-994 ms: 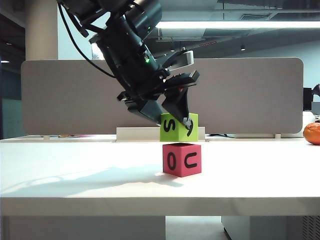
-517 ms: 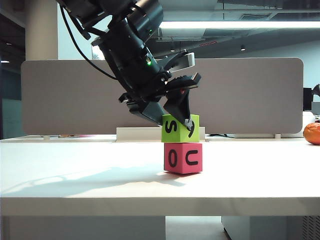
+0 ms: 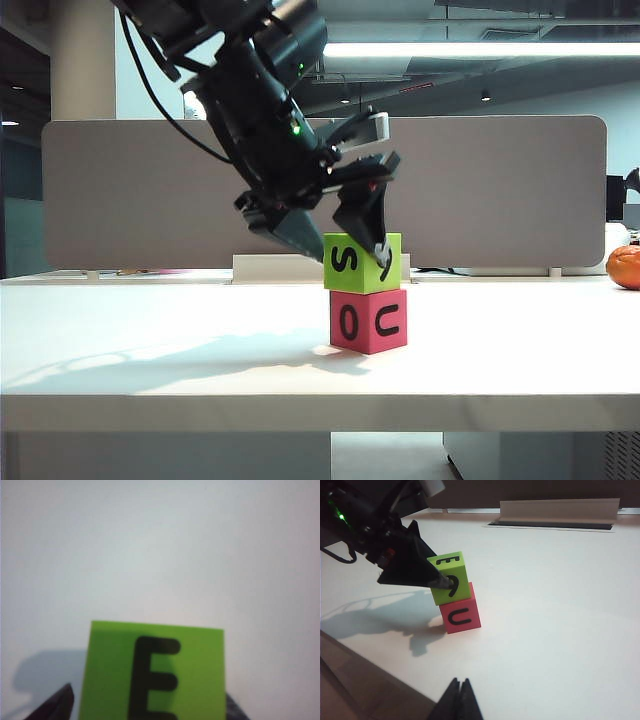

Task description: Stack one letter block on top of another letter block.

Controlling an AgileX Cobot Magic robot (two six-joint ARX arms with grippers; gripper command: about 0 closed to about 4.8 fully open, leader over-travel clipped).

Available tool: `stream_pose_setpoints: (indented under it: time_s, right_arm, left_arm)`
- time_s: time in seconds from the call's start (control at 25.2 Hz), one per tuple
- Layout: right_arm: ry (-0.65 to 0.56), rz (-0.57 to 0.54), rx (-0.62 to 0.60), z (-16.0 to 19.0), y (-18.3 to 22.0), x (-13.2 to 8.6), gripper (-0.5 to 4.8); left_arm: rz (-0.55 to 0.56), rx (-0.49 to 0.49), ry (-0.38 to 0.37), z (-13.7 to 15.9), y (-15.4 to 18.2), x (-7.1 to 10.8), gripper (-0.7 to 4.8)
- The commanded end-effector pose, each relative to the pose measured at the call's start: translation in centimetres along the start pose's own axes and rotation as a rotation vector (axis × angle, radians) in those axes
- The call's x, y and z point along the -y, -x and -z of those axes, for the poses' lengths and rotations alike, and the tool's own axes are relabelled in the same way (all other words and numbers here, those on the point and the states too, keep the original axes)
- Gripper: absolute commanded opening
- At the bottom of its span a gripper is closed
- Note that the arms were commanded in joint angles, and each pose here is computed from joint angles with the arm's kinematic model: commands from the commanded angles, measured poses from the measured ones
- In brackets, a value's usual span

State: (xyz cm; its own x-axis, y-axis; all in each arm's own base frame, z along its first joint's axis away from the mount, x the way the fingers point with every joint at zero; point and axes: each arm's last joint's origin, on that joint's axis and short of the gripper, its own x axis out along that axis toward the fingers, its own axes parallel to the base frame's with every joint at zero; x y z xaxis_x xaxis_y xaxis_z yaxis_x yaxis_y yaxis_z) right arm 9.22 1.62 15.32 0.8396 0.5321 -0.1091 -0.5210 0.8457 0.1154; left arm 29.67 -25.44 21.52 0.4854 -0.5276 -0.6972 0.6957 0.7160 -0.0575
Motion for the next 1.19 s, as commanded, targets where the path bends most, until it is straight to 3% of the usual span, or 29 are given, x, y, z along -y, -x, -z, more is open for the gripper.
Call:
stream_pose_setpoints:
  time_s: [0.04,0.32,0.4,0.48,0.52,0.56,0.64,0.76,0.83,1.03,1.19]
  right_arm:
    - [-0.001,0.002,0.004,0.1,0.0,0.0,-0.01]
    - [0.0,0.005,0.005,0.1,0.0,0.0,-0.01]
    - [0.0,0.034,0.007,0.1,0.0,0.1,-0.01]
    - [0.0,0.064,0.008,0.1,0.0,0.2,-0.01]
    - [0.0,0.118,0.011,0.1,0.0,0.4,-0.01]
    - [0.001,0.149,0.012,0.1,0.0,0.5,-0.01]
    - [0.003,0.273,0.018,0.1,0.1,0.8,-0.01]
    - [0.007,0.455,0.025,0.0,0.3,1.3,-0.01]
    - [0.034,0.512,0.022,0.0,0.3,1.4,-0.01]
    - [0.051,0.516,0.018,0.0,0.3,1.5,-0.01]
    - [0.05,0.515,0.018,0.0,0.3,1.5,-0.01]
  left_arm:
    - [0.015,0.047,-0.006,-1.0,1.3,0.3,4.09]
    - [0.061,0.111,-0.007,-2.5,4.9,0.6,4.09]
    - [-0.044,0.185,-0.021,-3.5,7.9,0.3,3.7]
    - [-0.114,0.227,-0.052,-3.9,9.8,0.1,2.66]
    - [-0.18,0.268,-0.073,-4.3,11.5,-0.1,1.56]
    - [-0.211,0.29,-0.076,-4.4,12.5,-0.3,1.1]
    - [-0.271,0.345,-0.056,-4.6,15.5,-0.9,0.42]
    - [-0.323,0.35,-0.018,-3.8,19.2,-2.2,-0.07]
    - [-0.359,0.322,0.009,-3.0,20.8,-3.1,-0.06]
    - [-0.433,0.329,0.061,-0.7,23.7,-4.4,-0.06]
    - [-0.446,0.361,0.061,2.5,25.1,-3.7,-0.06]
